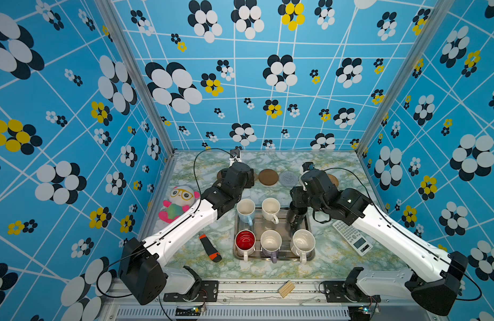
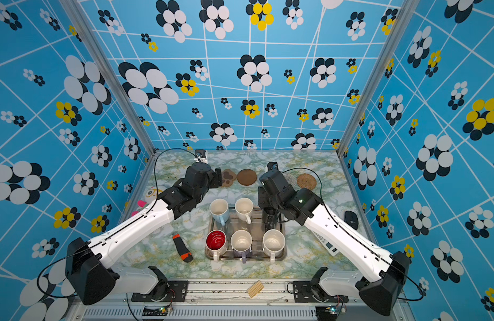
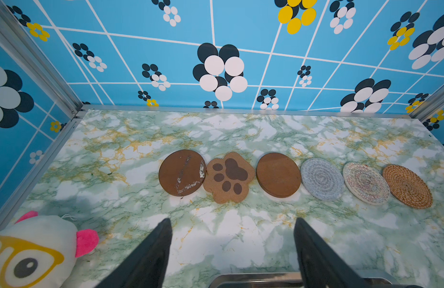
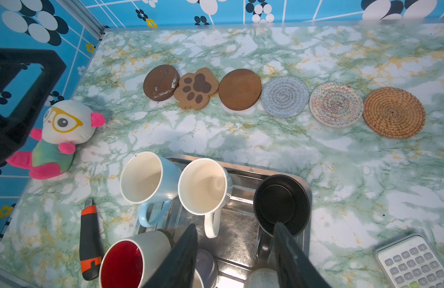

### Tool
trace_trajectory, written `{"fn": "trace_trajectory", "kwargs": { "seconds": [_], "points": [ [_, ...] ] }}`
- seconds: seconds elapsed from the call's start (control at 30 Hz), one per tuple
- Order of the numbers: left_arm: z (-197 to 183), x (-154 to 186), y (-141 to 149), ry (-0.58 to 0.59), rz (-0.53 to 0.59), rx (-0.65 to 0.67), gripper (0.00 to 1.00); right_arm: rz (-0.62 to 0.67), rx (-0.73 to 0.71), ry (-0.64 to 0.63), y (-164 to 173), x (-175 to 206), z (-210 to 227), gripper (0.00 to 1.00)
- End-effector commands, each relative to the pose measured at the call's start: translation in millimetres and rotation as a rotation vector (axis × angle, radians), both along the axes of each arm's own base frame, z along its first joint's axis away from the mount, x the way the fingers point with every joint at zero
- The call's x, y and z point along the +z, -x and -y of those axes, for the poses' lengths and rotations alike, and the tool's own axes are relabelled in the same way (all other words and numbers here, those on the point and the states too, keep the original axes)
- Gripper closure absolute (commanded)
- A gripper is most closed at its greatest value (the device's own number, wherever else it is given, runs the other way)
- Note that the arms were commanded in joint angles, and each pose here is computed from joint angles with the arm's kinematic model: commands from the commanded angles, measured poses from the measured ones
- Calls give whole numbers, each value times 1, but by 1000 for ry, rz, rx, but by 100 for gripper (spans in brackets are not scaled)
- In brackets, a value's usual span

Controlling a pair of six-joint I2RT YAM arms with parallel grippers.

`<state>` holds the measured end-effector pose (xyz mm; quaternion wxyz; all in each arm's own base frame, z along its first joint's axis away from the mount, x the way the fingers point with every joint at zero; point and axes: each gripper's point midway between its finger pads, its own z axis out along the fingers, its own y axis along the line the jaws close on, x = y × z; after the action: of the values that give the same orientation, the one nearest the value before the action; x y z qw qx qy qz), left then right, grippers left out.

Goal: Place cups on coasters
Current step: Pick up the cup from the tray.

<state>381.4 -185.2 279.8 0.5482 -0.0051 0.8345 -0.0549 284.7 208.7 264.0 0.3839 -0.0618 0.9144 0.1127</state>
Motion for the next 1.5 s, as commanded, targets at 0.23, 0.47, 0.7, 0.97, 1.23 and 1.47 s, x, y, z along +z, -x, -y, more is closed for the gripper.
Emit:
{"fn": "trace_trajectory", "kwargs": {
  "seconds": [0.23, 0.47, 0.7, 0.97, 1.23, 1.47],
  "points": [
    [0, 9, 6, 25, 91, -31, 20, -70, -14, 95, 17, -19, 12, 41],
    [1, 2, 2, -2, 99, -34, 16, -106, -49, 140, 32, -25, 29, 40],
    [4, -6, -4, -8, 80, -39, 13, -194, -69, 197, 48, -48, 37, 40],
    [2, -11, -6, -10, 70, -40, 12, -278, -88, 249, 67, -67, 44, 40],
    [-4, -13, -5, -7, 66, -30, 11, -314, -88, 181, 68, -95, 31, 41],
    [-11, -13, -4, -2, 66, -17, 11, -295, -91, 193, 55, -103, 20, 42]
  ]
}}
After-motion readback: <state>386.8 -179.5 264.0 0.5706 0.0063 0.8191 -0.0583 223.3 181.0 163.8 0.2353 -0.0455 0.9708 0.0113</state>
